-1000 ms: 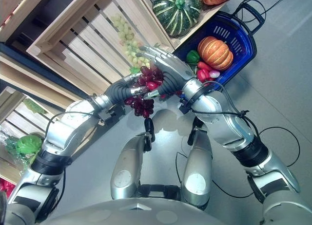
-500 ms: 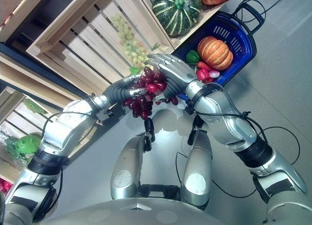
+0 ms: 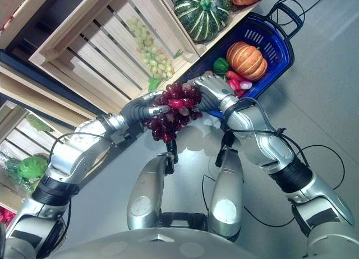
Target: Pick up fruits and vegetables into the basket
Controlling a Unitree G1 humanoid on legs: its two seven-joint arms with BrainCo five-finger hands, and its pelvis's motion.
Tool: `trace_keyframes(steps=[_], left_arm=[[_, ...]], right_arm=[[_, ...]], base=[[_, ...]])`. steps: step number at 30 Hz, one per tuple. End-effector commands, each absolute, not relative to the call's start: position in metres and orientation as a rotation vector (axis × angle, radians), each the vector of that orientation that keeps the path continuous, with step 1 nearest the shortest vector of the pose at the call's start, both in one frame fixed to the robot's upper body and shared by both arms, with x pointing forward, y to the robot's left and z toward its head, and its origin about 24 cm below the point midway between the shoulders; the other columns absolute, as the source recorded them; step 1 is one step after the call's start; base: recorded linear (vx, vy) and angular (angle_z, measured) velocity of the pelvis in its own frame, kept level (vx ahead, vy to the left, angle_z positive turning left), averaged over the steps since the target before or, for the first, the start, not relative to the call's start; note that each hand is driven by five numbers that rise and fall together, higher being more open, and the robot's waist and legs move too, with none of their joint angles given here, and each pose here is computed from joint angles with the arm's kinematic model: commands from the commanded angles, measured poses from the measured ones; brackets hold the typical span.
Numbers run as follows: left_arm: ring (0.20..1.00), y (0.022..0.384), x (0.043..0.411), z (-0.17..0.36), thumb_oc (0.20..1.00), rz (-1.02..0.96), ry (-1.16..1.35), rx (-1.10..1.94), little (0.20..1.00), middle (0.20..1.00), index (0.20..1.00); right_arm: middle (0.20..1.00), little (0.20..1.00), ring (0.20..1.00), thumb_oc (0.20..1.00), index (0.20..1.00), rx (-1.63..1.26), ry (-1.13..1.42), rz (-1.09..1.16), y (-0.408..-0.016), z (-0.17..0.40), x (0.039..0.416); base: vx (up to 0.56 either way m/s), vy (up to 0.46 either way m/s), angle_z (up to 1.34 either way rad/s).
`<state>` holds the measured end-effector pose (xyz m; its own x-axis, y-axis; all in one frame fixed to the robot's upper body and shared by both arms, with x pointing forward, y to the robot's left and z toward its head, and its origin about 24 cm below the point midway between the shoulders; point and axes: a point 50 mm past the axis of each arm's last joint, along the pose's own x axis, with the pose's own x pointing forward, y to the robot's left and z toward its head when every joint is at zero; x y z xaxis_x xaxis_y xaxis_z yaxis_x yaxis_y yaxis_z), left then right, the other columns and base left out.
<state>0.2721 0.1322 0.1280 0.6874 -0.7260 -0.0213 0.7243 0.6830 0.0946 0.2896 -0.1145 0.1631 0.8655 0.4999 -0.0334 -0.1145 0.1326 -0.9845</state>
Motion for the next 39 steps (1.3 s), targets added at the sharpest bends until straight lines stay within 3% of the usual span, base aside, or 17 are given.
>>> trace_keyframes(steps=[1, 20, 21, 22, 39], left_arm=[[0.200, 0.105, 0.250, 0.172, 0.200, -0.988, -0.330, -0.073, 0.200, 0.200, 0.200], [0.200, 0.089, 0.251, 0.168, 0.200, -1.001, -0.272, -0.143, 0.200, 0.200, 0.200], [0.718, 0.090, 0.252, 0.166, 0.718, -0.988, -0.252, -0.137, 0.718, 0.718, 0.718], [1.000, 0.090, 0.253, 0.164, 1.000, -0.968, -0.234, -0.130, 1.000, 1.000, 1.000], [1.000, 0.104, 0.268, 0.131, 1.000, -0.814, -0.050, 0.025, 1.000, 1.000, 1.000]], right_arm=[[0.200, 0.200, 0.200, 0.200, 0.200, -1.284, -0.352, 0.542, -0.098, 0.152, 0.282], [0.200, 0.200, 0.200, 0.200, 0.200, -1.032, -0.461, 0.667, -0.076, 0.168, 0.269], [0.200, 0.200, 0.200, 0.200, 0.200, -0.996, -0.444, 0.687, -0.076, 0.167, 0.268], [0.200, 0.200, 0.200, 0.200, 0.200, -0.956, -0.425, 0.703, -0.076, 0.167, 0.268], [0.200, 0.200, 0.200, 0.200, 0.200, -0.431, -0.253, 0.823, -0.073, 0.146, 0.264]], base=[[0.00, 0.000, 0.00], [0.00, 0.000, 0.00], [0.00, 0.000, 0.00], [0.00, 0.000, 0.00], [0.01, -0.024, 0.01]])
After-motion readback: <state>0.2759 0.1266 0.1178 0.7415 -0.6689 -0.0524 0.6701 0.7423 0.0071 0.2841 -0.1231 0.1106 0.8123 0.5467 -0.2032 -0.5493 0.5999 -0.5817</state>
